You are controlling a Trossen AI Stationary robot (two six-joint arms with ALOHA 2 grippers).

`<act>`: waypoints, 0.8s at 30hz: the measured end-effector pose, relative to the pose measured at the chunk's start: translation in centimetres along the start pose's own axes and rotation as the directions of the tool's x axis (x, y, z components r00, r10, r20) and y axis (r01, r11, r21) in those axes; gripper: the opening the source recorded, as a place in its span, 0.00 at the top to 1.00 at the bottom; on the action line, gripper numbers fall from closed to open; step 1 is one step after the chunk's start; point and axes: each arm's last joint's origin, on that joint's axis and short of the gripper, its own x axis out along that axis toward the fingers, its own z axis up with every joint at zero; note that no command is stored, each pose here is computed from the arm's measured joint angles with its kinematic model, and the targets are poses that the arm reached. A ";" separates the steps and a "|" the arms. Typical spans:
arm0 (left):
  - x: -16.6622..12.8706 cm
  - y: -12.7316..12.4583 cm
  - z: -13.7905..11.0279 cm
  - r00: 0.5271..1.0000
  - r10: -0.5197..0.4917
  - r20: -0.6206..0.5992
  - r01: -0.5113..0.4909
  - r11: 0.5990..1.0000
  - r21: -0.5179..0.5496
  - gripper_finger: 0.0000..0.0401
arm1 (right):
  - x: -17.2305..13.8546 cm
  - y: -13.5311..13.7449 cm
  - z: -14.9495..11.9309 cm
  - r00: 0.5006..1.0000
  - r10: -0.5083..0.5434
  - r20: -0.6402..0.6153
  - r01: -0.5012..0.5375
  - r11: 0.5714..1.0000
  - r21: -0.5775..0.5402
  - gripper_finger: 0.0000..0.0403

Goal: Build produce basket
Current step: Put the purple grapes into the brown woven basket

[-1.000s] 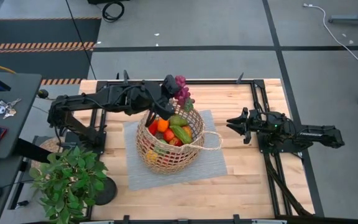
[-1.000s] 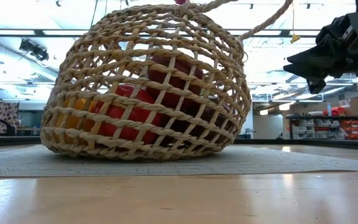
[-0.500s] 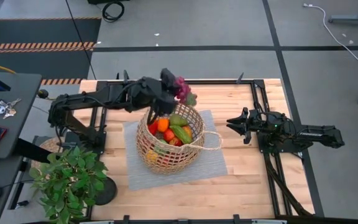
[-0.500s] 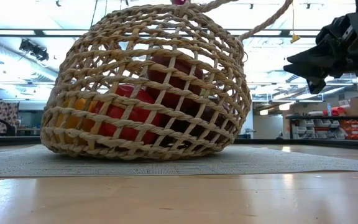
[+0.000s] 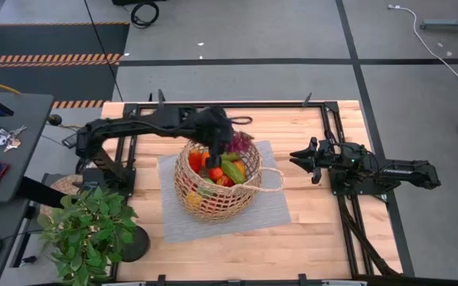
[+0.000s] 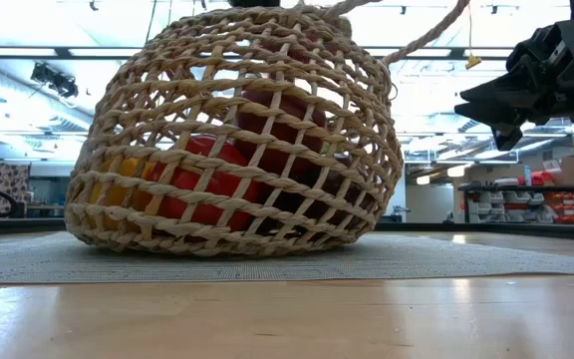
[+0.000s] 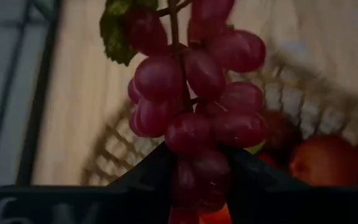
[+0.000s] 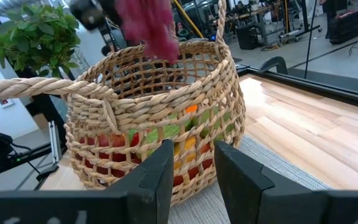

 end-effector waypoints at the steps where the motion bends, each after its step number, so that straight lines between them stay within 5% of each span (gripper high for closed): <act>1: 1.0 0.0 -0.3 0.999 -0.007 -0.037 0.007 1.000 -0.002 0.71 | 0.0 0.0 0.0 1.000 0.000 0.000 0.000 1.000 0.000 0.70; 7: 6.5 -0.4 -2.6 0.950 -0.060 -0.306 0.061 0.998 -0.008 0.71 | 0.0 0.0 0.0 1.000 0.000 0.000 0.000 1.000 0.000 0.70; 12: 9.6 -0.5 -3.6 0.916 -0.074 -0.395 0.052 0.996 -0.067 0.67 | 0.0 0.0 0.0 1.000 0.000 0.000 0.000 1.000 0.000 0.70; 19: 9.6 -0.3 -3.6 0.914 -0.073 -0.398 0.025 0.992 -0.125 0.40 | 0.0 0.0 0.0 1.000 0.001 0.001 -0.001 1.000 0.000 0.70; 24: 7.1 0.7 -2.8 0.935 -0.059 -0.349 -0.026 0.972 -0.233 0.20 | 0.0 0.0 0.0 1.000 0.001 0.002 -0.001 1.000 0.000 0.70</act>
